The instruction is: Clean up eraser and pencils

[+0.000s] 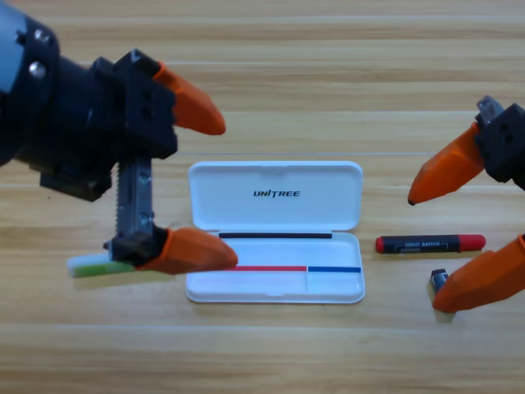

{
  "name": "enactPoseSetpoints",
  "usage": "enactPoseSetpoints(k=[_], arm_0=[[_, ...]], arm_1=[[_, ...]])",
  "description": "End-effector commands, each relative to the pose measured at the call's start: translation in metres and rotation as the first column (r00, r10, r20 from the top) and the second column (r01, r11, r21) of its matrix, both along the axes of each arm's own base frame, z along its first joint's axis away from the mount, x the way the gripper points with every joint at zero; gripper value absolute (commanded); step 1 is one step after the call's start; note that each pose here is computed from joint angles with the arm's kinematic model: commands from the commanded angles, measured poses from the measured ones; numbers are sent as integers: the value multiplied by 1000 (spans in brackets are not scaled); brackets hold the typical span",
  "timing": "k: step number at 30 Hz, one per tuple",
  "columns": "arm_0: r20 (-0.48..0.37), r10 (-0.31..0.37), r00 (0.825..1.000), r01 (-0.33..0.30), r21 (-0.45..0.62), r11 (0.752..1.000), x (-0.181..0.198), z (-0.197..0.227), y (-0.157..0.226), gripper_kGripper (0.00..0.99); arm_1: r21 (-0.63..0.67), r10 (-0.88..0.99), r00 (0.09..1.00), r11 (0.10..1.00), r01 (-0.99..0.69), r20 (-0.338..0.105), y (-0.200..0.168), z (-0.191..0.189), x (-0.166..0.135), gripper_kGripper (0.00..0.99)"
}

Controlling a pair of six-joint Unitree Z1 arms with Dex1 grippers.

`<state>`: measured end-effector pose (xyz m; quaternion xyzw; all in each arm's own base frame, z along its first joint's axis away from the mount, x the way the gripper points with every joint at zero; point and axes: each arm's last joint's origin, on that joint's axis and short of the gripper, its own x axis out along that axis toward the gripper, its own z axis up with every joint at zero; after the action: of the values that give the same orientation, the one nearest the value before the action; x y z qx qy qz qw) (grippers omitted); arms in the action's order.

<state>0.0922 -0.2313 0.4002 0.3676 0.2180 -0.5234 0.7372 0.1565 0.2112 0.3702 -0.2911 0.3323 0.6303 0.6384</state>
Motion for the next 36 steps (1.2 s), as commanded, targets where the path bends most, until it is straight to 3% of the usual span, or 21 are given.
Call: enactPoseSetpoints(k=[1,14,18,22,25,27,31,33,36], arm_0=[[-2,7,1000,-6,48,999,-3,-12,-2,990],[9,7,1000,-8,62,998,-2,-7,-1,990],[75,86,993,-96,148,984,14,3,5,990],[81,182,980,-198,285,938,60,12,12,990],[65,190,980,-200,399,895,94,1,21,990],[39,188,981,-183,491,852,116,-16,26,989],[-19,208,978,-157,592,791,147,-46,31,988],[-54,223,973,-142,623,769,156,-61,30,988],[-117,243,963,-108,656,747,163,-83,27,988]], arm_1=[[-41,17,999,999,-19,-37,11,-15,0,988],[-109,-124,992,987,121,-20,5,-19,2,988],[-153,-269,963,951,268,15,-4,-18,2,988],[-236,-462,884,854,465,68,-3,-29,17,986],[-272,-554,825,782,561,110,-5,-35,27,986],[-289,-594,794,743,603,130,-3,-40,32,986],[-356,-692,716,649,673,91,8,-60,42,986],[-417,-782,622,551,723,45,14,-81,46,989],[-511,-877,479,395,764,39,20,-115,58,990]])
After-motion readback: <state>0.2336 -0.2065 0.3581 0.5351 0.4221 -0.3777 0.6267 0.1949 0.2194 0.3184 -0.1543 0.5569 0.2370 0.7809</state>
